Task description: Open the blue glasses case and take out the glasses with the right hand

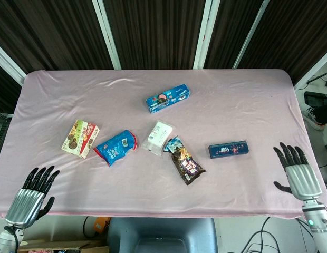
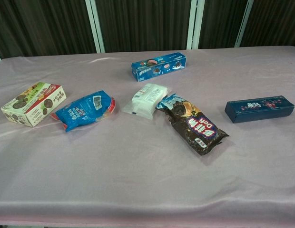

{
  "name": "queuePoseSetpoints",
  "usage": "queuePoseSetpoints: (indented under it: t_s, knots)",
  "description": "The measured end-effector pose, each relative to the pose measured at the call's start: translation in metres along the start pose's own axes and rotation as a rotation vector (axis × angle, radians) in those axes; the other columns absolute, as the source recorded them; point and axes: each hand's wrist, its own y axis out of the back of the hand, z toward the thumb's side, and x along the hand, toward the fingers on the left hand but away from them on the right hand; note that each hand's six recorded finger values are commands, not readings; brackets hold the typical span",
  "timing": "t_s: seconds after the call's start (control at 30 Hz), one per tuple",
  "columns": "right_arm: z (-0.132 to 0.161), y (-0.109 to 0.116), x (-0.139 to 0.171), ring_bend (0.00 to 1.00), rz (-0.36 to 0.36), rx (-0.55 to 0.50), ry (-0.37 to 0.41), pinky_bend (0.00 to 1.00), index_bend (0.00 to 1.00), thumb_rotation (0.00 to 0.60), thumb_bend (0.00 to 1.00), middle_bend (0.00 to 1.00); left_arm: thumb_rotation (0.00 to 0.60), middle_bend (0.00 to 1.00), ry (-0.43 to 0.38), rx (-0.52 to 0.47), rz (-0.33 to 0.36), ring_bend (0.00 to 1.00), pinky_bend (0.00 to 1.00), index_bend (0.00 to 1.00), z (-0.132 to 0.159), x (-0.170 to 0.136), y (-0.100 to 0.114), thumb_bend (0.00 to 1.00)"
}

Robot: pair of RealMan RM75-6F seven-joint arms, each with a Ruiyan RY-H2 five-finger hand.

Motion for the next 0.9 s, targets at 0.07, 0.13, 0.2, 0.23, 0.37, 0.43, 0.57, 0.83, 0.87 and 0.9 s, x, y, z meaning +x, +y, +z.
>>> queuePoseSetpoints:
  t_s: [0.07, 0.13, 0.2, 0.23, 0.37, 0.43, 0.57, 0.83, 0.87, 0.9]
  knots:
    - [0.0, -0.008, -0.021, 0.0, 0.017, 0.037, 0.016, 0.0, 0.28, 0.6, 0.27, 0.0, 0.6, 0.0, 0.004, 0.0, -0.002, 0.0, 0.0, 0.0, -0.001, 0.001, 0.0, 0.41]
    - [0.001, -0.014, -0.038, 0.0, 0.031, 0.066, 0.028, 0.0, 0.32, 0.6, 0.28, 0.0, 0.6, 0.0, 0.008, -0.001, -0.003, 0.0, 0.0, 0.0, -0.001, 0.002, 0.0, 0.41]
    - [0.003, -0.022, -0.058, 0.0, 0.05, 0.088, 0.04, 0.0, 0.36, 0.6, 0.29, 0.0, 0.6, 0.0, 0.013, -0.002, -0.004, 0.0, 0.0, 0.0, -0.002, 0.003, 0.0, 0.41]
    - [0.005, -0.024, -0.066, 0.0, 0.058, 0.094, 0.045, 0.0, 0.37, 0.6, 0.29, 0.0, 0.6, 0.0, 0.014, -0.002, -0.006, 0.0, 0.0, 0.0, -0.002, 0.003, -0.001, 0.41]
    - [0.015, -0.031, -0.094, 0.0, 0.074, 0.099, 0.068, 0.0, 0.41, 0.6, 0.33, 0.0, 0.6, 0.0, 0.015, 0.0, -0.01, 0.0, 0.0, 0.0, -0.002, 0.003, -0.001, 0.41]
    - [0.019, -0.033, -0.1, 0.0, 0.077, 0.1, 0.076, 0.0, 0.43, 0.6, 0.35, 0.0, 0.6, 0.0, 0.015, 0.002, -0.012, 0.0, 0.0, 0.0, -0.002, 0.004, -0.002, 0.41]
    - [0.027, -0.034, -0.109, 0.0, 0.088, 0.101, 0.093, 0.0, 0.44, 0.6, 0.38, 0.0, 0.6, 0.0, 0.014, 0.005, -0.015, 0.0, 0.0, 0.0, 0.0, 0.004, -0.003, 0.41]
    - [0.039, -0.037, -0.125, 0.0, 0.112, 0.113, 0.099, 0.0, 0.44, 0.6, 0.44, 0.0, 0.6, 0.0, 0.019, 0.006, -0.012, 0.0, 0.0, 0.0, -0.001, 0.004, -0.003, 0.41]
    - [0.039, -0.038, -0.126, 0.0, 0.117, 0.117, 0.099, 0.0, 0.44, 0.6, 0.44, 0.0, 0.6, 0.0, 0.02, 0.006, -0.012, 0.0, 0.0, 0.0, -0.001, 0.004, -0.002, 0.41]
    - [0.04, -0.038, -0.126, 0.0, 0.121, 0.12, 0.098, 0.0, 0.44, 0.6, 0.44, 0.0, 0.6, 0.0, 0.02, 0.006, -0.012, 0.0, 0.0, 0.0, -0.001, 0.004, -0.002, 0.41]
